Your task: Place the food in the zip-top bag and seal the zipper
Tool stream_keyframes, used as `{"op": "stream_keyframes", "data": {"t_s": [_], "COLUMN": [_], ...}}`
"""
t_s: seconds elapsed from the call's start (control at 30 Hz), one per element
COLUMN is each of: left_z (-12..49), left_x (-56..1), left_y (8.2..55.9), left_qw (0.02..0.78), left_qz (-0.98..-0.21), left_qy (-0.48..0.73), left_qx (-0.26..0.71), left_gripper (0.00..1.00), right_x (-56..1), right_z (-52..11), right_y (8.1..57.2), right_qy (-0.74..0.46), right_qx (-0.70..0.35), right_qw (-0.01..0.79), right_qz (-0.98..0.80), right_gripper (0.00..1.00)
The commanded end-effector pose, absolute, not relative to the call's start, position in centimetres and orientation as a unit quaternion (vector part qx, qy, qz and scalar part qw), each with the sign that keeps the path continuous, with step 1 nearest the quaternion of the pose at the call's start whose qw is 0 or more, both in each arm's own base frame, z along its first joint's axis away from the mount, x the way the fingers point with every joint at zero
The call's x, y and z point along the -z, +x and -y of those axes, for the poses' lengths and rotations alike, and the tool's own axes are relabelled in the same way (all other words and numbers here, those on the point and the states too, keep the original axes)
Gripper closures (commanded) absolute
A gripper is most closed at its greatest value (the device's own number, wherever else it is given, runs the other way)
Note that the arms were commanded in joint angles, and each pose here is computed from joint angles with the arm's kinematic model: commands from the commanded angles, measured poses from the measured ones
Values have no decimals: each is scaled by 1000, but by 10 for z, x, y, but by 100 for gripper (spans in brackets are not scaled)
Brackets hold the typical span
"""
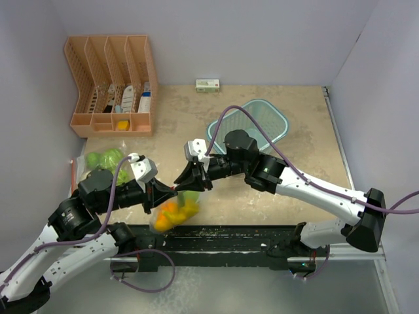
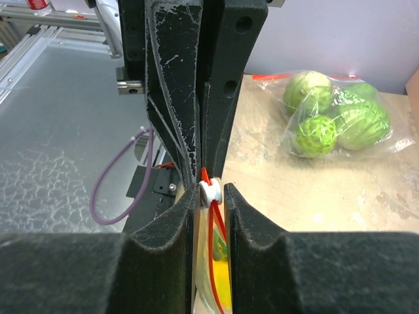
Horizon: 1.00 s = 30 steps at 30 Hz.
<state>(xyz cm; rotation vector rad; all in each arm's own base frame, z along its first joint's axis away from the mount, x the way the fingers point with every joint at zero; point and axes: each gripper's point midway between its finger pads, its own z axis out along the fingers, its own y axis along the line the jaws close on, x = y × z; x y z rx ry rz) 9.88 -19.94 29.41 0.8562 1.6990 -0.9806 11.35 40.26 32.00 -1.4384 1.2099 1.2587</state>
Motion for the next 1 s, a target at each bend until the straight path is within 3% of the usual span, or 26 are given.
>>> {"op": "stream_keyframes", "data": {"t_s": [0.0, 0.2, 0.3, 0.33, 0.97], "left_z": [199, 199, 198, 198, 153], "left_x": [-321, -321, -321, -322, -351], "left_y": [98, 98, 97, 97, 101], "left_qw": [512, 513, 514, 514, 578], "left_qz": [-666, -666, -666, -666, -673], "left_qy": [352, 351, 350, 350, 288], "left_qx": [412, 413, 412, 413, 360], "left_gripper": [100, 100, 100, 100, 100], "right_x": [-335, -333, -331, -331, -289], "right_z": [-400, -401, -402, -403, -371], "right_y": [109, 106, 106, 108, 157], "right_qy": [-581, -585, -587, -585, -536], "right_qx": [-513, -519, -521, -518, -456], "right_qw": [434, 425, 419, 421, 434], "right_qz": [-459, -455, -457, -460, -563], "right_gripper": [79, 81, 99, 100, 100]}}
